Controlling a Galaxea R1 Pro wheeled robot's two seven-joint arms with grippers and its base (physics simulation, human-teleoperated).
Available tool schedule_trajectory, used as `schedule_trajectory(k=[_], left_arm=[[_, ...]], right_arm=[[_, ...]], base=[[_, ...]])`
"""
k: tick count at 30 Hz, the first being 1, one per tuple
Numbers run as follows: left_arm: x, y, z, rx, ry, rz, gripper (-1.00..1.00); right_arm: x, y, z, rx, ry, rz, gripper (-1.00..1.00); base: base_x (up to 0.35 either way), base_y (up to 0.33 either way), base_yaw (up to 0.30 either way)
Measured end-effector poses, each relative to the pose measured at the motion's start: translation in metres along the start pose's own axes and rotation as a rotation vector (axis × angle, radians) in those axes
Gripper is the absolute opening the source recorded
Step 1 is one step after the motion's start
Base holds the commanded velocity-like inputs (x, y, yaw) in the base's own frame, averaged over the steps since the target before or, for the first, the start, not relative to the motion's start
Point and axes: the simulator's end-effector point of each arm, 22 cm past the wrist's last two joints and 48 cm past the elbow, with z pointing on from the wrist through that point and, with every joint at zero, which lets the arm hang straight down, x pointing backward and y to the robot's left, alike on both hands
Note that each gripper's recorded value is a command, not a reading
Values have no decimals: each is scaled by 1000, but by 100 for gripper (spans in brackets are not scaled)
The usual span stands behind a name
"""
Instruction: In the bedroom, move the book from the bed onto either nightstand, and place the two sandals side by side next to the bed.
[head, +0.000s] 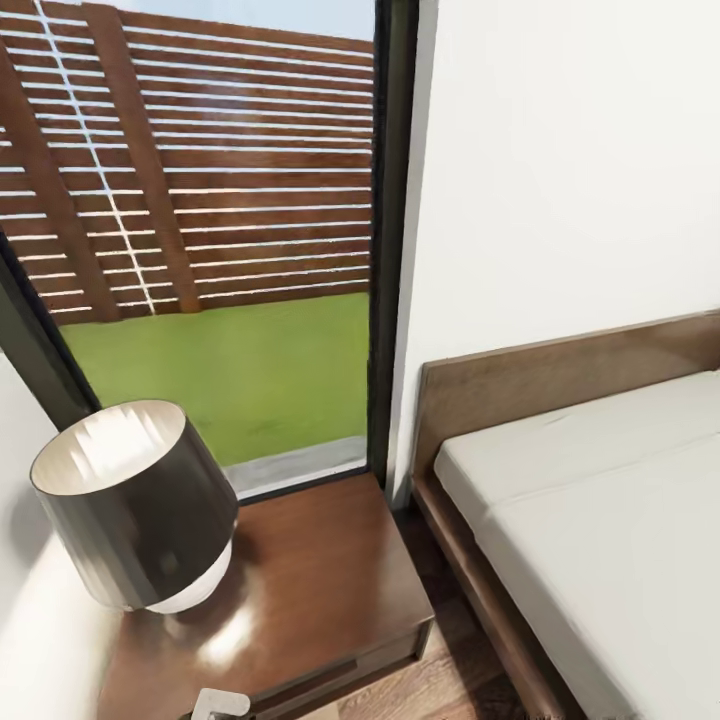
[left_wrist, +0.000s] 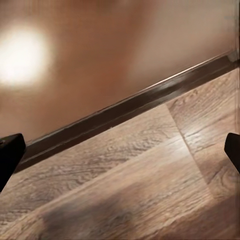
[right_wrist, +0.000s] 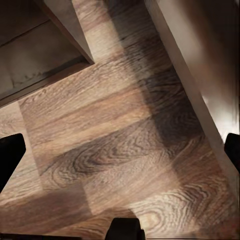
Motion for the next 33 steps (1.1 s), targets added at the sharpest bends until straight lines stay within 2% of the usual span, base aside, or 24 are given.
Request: schedule_trajectory(k=[7, 23, 33], left_arm=[[-6, -1, -9, 0, 1, 0, 100], [-6, -1, -9, 0, 0, 0, 100], [-13, -2, -17, 0, 0, 0, 100]], right_arm=[[-6, 3, -9, 0, 1, 0, 100], [-6, 3, -8, 0, 1, 1, 100], [-12, 5, -17, 1, 2, 1, 100]], base=[[0, 0, -191], [0, 0, -6], [0, 0, 0]])
